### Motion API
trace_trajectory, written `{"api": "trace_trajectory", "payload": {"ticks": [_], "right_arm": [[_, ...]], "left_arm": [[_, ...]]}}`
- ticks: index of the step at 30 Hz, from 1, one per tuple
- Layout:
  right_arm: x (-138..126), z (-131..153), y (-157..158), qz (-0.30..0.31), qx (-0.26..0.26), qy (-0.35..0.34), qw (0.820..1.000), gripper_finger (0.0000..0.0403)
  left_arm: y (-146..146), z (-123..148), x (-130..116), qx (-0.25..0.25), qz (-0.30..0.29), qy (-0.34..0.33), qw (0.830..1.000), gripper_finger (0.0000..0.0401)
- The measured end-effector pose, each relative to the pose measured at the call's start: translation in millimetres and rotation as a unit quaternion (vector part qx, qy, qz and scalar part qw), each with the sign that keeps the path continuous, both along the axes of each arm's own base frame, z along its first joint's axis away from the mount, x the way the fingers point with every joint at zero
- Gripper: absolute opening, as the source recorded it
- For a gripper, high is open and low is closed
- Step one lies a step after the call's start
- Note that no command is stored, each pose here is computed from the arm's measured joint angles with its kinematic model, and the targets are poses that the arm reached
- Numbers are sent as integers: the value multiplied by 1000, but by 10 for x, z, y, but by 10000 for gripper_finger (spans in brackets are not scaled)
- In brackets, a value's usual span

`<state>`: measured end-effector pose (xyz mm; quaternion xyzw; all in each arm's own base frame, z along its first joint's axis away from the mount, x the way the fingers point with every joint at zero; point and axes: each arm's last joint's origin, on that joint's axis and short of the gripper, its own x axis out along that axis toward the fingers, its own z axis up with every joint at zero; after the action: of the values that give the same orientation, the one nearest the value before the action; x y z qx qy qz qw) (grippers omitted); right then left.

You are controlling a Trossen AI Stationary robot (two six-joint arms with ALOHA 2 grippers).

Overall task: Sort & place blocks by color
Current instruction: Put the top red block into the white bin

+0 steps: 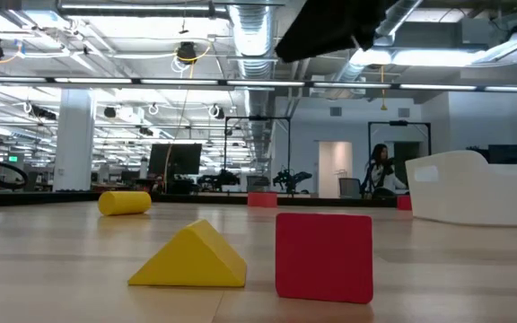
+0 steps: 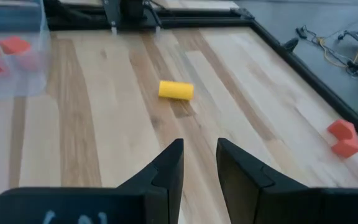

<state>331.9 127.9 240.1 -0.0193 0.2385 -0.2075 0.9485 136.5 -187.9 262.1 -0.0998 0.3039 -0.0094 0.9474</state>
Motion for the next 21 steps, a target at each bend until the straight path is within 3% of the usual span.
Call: {"api": "trace_trajectory", "payload": {"ticks": [3, 8, 11, 18, 21], "right_arm": [[84, -69, -90, -11, 4, 3, 1000, 118], [196, -137, -288, -43, 32, -5, 999, 118], [241, -129, -435, -58, 48, -10, 997, 118], [295, -93, -892, -91, 10, 14, 996, 118], [327, -101, -1149, -98, 49, 13, 994, 118]], "left_arm": [[56, 72, -106, 42, 8, -104, 994, 162], [131, -125, -91, 88, 28, -196, 976, 153], [213, -249, 3, 65, 41, -239, 968, 153], [590, -551, 180, 25, 14, -303, 952, 153], [748, -591, 276, -4, 3, -314, 949, 153]]}}
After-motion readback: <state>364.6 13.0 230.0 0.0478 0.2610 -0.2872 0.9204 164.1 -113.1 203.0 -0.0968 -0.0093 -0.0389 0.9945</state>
